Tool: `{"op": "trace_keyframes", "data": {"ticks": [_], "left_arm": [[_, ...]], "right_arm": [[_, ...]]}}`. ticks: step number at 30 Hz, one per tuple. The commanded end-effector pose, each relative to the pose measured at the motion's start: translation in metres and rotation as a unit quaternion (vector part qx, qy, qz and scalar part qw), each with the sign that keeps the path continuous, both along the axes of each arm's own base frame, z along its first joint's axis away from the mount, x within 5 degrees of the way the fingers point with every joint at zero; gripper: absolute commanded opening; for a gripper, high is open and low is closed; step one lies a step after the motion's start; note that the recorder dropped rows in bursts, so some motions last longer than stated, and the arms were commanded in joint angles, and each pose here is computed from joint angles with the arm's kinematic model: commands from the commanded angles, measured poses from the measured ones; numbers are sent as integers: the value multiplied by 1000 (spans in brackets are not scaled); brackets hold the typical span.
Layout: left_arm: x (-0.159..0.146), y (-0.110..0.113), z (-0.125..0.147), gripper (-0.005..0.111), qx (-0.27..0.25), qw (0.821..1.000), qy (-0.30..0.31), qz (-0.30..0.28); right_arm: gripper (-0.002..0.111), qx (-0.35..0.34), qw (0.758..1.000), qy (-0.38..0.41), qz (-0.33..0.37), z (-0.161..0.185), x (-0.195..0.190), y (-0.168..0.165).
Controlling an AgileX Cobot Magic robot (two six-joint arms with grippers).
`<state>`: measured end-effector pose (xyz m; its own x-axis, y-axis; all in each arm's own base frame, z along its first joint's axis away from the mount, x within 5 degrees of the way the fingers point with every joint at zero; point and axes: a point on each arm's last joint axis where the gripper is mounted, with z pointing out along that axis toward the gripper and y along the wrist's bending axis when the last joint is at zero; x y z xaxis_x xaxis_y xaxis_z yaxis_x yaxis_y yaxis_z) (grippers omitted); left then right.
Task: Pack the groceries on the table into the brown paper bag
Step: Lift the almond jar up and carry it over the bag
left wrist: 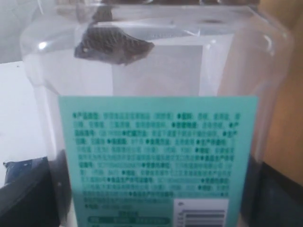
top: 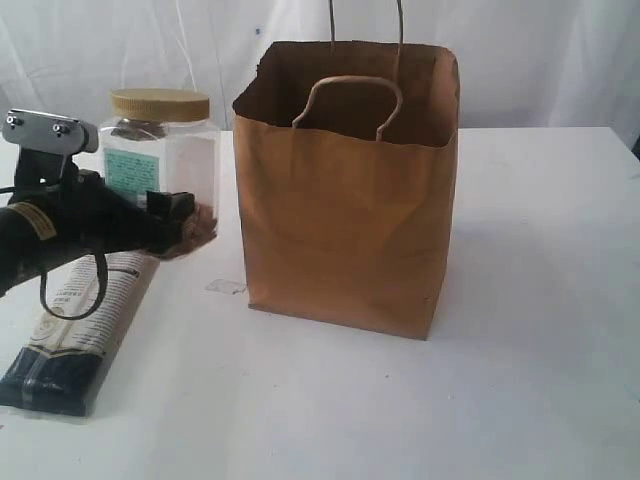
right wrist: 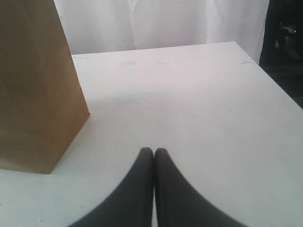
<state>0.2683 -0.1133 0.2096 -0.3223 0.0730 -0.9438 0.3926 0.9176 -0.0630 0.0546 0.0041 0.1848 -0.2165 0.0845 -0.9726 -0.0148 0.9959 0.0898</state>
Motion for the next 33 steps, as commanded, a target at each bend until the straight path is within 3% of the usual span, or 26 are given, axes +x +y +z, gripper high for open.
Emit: {"op": "trace_keyframes", "data": {"ticks": [1, 7, 15, 17, 19, 25, 28, 33], "left_arm": [[-10, 4, 10, 0, 26, 1000, 16, -4], [-23, 5, 37, 0, 26, 999, -25, -30], [-50, 15, 96, 0, -76, 992, -97, -16], [-55, 17, 120, 0, -124, 985, -122, -13], [-59, 17, 148, 0, -135, 976, -170, -25], [-68, 17, 234, 0, -105, 944, -309, -55], [-73, 20, 265, 0, -88, 934, -343, -49], [-72, 33, 295, 0, -33, 950, -311, 18]], "right_arm": [[0, 2, 1000, -8, -3, 2, 0, 0], [0, 2, 1000, -8, -3, 2, 0, 0], [0, 2, 1000, -8, -3, 2, 0, 0], [0, 2, 1000, -8, -3, 2, 0, 0], [0, 2, 1000, -8, -3, 2, 0, 0], [0, 2, 1000, -8, -3, 2, 0, 0], [0, 2, 1000, -8, -3, 2, 0, 0], [0, 2, 1000, -8, -3, 2, 0, 0]]}}
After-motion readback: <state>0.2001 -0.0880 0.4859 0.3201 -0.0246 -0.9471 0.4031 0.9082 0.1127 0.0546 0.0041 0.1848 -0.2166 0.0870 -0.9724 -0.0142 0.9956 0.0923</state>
